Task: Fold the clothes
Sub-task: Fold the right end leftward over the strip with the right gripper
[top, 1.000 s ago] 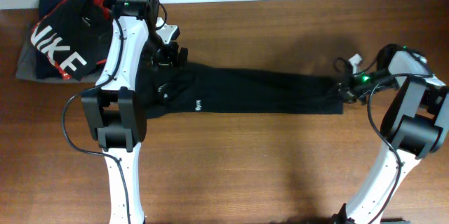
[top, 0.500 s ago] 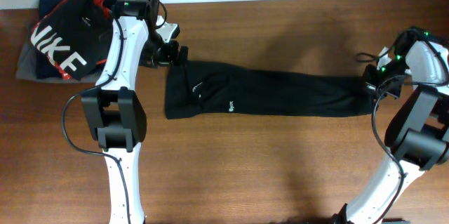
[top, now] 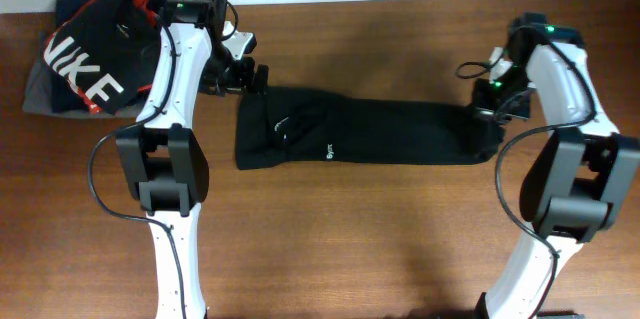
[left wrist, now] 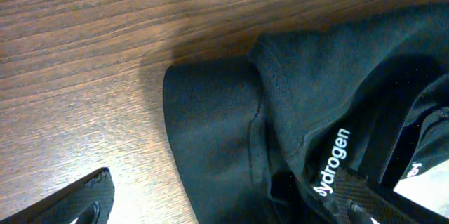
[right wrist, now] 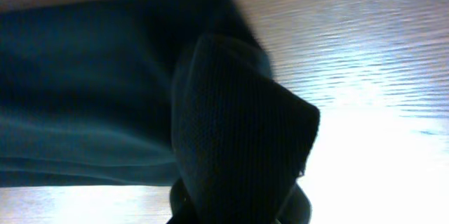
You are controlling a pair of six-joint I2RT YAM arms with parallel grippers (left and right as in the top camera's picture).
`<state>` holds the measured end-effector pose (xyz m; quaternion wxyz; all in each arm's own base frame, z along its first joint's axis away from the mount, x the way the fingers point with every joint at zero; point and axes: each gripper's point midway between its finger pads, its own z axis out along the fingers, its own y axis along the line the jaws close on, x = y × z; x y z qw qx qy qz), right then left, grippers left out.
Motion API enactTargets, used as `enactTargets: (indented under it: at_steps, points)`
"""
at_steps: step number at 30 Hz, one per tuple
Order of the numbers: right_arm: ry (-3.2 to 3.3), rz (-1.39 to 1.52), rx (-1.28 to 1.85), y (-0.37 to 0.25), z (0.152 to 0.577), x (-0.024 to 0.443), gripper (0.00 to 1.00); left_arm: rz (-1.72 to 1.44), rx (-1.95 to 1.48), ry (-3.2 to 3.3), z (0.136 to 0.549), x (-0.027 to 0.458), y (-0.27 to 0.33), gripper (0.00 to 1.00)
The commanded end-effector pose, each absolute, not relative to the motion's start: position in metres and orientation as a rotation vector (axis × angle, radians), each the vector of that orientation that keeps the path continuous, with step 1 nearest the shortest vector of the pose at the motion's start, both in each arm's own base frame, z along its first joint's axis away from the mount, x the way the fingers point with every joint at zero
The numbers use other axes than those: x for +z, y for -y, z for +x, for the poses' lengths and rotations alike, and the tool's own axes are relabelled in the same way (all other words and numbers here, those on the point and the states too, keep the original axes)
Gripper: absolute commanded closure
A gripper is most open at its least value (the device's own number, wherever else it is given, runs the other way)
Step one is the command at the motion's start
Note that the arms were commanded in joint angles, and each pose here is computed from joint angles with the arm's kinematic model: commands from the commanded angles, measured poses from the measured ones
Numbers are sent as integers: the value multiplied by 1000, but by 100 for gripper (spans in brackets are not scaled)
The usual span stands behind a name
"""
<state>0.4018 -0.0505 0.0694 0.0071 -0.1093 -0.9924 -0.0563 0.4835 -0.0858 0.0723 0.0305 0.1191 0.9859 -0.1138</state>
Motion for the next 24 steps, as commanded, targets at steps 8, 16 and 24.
enactTargets:
  at_steps: [8,16,24]
  points:
    - [3108,-278,-144,9,400,75,96,388,-375,-3051,482,64,89,1]
    - [3085,-279,-140,-12,396,68,95,388,-376,-3052,481,64,89,1]
    - [3094,-276,-152,-27,398,66,49,388,-377,-3059,480,64,89,1]
